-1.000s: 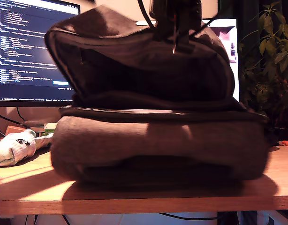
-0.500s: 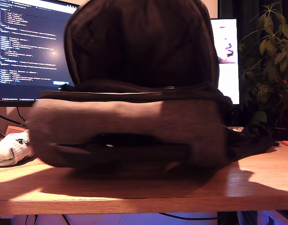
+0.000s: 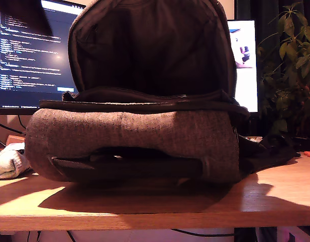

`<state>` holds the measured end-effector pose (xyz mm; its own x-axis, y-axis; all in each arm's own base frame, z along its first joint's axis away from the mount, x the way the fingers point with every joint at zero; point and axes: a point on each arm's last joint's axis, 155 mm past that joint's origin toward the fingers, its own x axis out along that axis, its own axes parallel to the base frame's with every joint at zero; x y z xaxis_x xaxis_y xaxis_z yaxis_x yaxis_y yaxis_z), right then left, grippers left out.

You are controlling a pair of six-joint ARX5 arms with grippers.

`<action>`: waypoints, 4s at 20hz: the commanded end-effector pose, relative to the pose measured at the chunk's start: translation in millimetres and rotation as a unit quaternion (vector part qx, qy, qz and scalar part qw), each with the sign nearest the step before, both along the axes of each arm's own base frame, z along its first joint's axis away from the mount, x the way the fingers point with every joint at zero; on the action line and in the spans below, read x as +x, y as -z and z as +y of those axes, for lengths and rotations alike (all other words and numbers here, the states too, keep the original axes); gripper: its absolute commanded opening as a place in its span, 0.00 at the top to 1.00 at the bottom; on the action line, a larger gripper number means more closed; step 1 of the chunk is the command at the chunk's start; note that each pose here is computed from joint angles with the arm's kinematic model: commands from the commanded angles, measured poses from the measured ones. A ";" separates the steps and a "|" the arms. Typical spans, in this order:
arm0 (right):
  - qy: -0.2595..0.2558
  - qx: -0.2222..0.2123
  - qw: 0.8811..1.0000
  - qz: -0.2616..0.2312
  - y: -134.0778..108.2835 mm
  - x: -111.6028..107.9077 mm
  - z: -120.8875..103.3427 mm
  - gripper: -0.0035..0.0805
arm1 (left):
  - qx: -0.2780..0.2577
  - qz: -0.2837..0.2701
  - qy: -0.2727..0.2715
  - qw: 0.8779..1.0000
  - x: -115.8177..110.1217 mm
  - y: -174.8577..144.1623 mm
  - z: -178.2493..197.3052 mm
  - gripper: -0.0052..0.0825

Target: Pack the pair of socks inside the grey Google backpack

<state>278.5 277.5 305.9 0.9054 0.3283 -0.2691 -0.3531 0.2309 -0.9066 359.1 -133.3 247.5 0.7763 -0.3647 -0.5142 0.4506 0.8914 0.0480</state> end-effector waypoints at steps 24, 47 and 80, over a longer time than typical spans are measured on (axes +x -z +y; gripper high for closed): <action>-0.001 0.050 0.999 -0.003 -21.8 -3.9 -0.7 0.97 | -0.049 0.201 -0.153 0.966 92.5 120.2 82.9 0.23; -0.009 0.051 0.999 0.000 -21.3 -5.1 2.1 0.97 | 0.007 0.335 -0.157 0.929 79.1 218.1 88.7 0.96; -0.012 0.052 0.999 0.001 -21.0 -5.6 3.4 0.97 | -0.075 -0.024 -0.039 0.996 -14.6 -18.1 35.8 0.96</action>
<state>275.0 281.0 301.4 0.8892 0.3537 -0.2901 -0.3883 0.2485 -0.8874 350.6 -95.8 256.6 0.8079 -0.3603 -0.4664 0.3704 0.9259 -0.0737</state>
